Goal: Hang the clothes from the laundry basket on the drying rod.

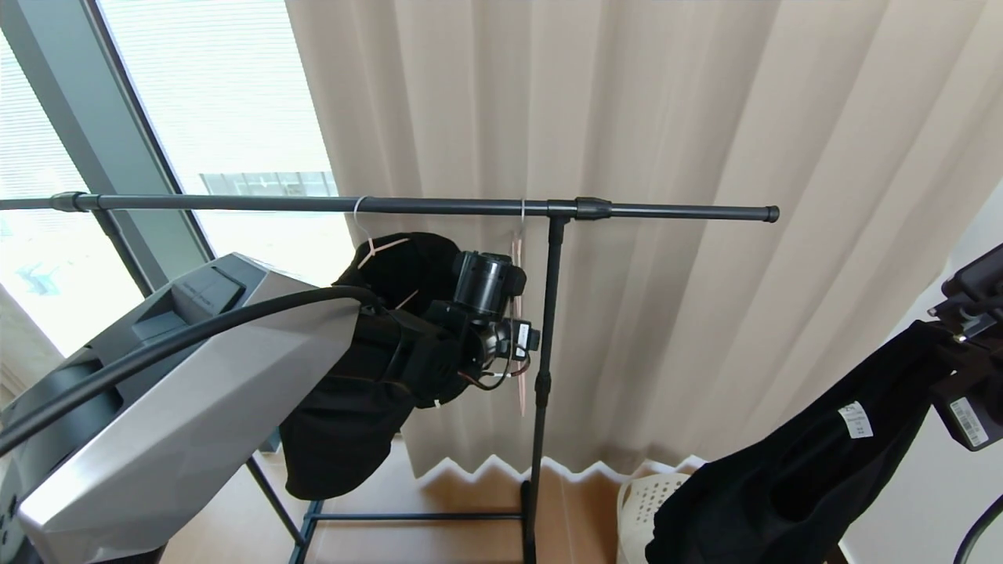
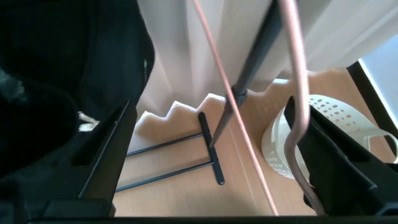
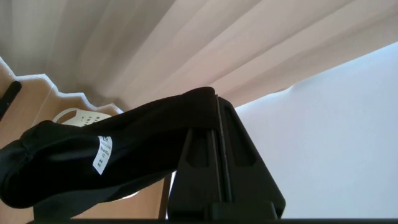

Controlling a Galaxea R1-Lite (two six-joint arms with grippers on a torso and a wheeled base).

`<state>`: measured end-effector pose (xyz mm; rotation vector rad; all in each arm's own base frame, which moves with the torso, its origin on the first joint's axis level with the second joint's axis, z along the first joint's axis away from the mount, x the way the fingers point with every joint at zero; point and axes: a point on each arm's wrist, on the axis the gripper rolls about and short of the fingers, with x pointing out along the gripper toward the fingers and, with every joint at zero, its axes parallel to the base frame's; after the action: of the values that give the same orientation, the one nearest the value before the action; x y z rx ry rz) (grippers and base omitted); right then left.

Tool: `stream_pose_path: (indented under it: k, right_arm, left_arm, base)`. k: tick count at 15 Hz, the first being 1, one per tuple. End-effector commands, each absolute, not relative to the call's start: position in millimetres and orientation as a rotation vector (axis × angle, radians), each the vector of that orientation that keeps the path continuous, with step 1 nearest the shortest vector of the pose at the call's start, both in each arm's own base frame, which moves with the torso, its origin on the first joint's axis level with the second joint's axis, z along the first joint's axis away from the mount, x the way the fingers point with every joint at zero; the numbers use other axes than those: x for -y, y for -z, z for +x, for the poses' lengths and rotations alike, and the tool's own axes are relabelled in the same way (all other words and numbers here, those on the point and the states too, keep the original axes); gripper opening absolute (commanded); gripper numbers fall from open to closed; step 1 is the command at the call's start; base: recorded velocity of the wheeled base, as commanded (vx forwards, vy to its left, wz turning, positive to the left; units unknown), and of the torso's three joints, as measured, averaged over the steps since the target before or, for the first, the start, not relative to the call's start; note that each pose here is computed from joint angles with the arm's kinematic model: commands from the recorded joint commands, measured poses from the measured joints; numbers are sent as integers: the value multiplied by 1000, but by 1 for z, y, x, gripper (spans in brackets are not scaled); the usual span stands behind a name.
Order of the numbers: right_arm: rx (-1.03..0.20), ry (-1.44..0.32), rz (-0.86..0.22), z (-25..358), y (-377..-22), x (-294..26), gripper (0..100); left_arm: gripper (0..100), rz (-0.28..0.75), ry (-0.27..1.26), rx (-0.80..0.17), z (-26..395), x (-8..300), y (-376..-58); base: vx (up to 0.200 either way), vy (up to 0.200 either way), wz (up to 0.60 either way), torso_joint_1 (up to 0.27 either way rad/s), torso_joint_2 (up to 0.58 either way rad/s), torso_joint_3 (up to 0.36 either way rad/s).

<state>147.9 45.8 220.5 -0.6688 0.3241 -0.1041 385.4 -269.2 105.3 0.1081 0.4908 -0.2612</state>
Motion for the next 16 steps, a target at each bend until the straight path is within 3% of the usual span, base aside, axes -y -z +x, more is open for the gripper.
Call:
stream_pose_path:
  k: [1,3,4,11,16]
  right_arm:
    - [-326,102,-671,148,-220,-46,0]
    - [-326,102,-671,148,-220,-46,0]
    - [-327,102,-671,148,-220,-46,0]
    - [-327,102,-671,148,-219,-46,0]
    - [-327,102,-671,148,-219,-46,0]
  left_arm:
    - [100,92,247,-467,388,262,-117]
    - [100,92,245,-463,387,261,-119]
    - [0,92,245,-463,388,262,-118]
    - [0,95,246,-469,387,261,-116]
    - [0,87,241,-453,380,252,-132]
  base:
    - [0,0,0,0,0,0]
    - [0,0,0,0,0,0]
    - [0,0,0,0,0,0]
    - [0,0,0,0,0,0]
    - [0,0,0,0,0,0]
